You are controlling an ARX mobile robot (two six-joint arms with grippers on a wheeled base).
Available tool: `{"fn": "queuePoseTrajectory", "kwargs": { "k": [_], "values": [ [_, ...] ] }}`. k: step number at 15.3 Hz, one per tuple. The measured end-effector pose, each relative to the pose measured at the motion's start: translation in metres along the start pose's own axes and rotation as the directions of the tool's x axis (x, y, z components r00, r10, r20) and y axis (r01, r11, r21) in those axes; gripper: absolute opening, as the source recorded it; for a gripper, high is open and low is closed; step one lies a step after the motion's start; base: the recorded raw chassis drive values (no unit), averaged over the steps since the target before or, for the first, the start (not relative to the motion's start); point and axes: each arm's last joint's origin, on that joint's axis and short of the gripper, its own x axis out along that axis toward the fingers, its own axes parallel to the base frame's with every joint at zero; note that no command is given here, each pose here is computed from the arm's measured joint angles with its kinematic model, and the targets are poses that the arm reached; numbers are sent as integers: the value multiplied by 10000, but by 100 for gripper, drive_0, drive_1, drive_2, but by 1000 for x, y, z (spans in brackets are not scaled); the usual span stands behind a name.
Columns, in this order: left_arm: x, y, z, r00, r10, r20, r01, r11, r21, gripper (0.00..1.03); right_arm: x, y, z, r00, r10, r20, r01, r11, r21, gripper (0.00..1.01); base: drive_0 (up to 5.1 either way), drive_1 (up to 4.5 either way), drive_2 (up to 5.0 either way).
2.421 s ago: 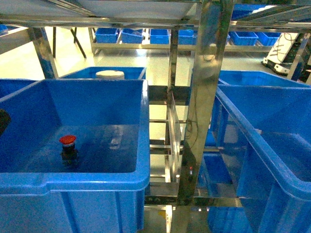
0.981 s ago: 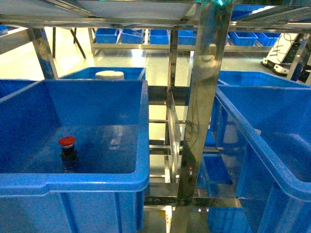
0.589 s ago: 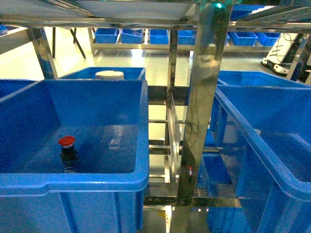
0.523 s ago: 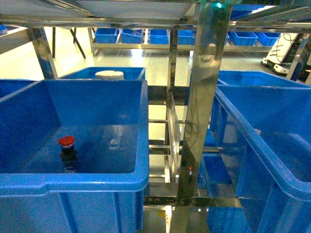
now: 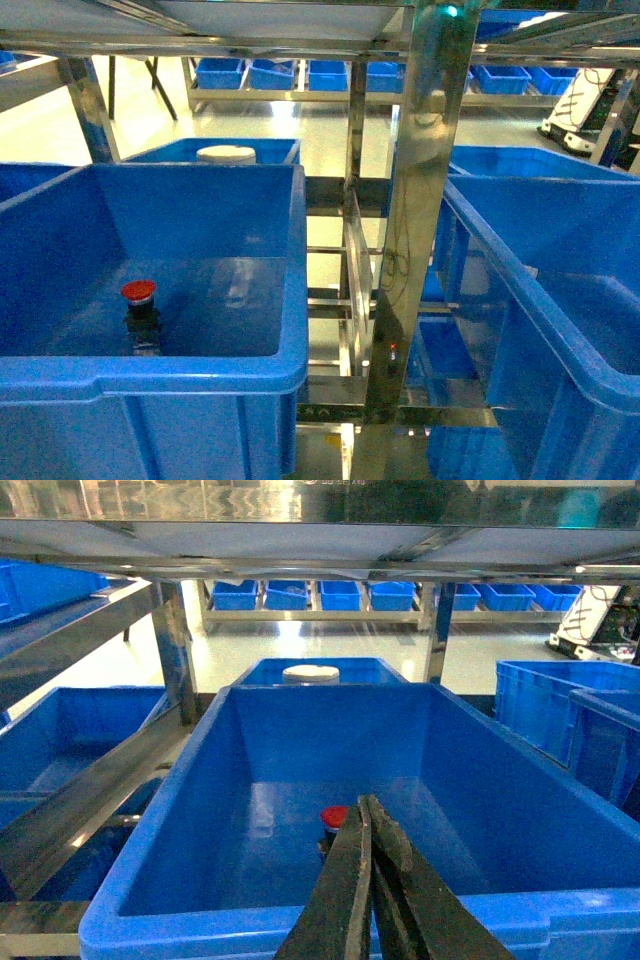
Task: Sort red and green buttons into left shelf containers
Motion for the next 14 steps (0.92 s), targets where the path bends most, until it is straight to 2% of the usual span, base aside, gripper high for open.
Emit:
{"fn": "queuePoseTrajectory", "kwargs": {
  "k": [1,2,7,8,9,10,14],
  "values": [
    [0,0,0,10000,4,-4,-4,10000,0,2,0,0,0,10000,0,0,0,10000,0,13,0,0,0],
    [0,0,0,10000,0,0,0,10000,0,9,0,0,0,10000,0,0,0,10000,0,27,0,0,0],
    [0,0,0,10000,0,0,0,10000,0,75,0,0,0,10000,0,0,0,10000,0,94,0,0,0],
    [0,0,0,10000,0,0,0,10000,0,87,0,0,0,10000,0,0,0,10000,4,100,0,0,0],
    [0,0,0,10000,4,0,-4,10000,8,100,0,0,0,10000,0,0,0,10000,4,98,0,0,0],
    [0,0,0,10000,0,0,0,10000,4,97,0,0,0,10000,0,0,0,10000,4,98,0,0,0],
    [0,0,0,10000,0,0,0,10000,4,98,0,0,0,10000,0,0,0,10000,4,98,0,0,0]
  ]
}}
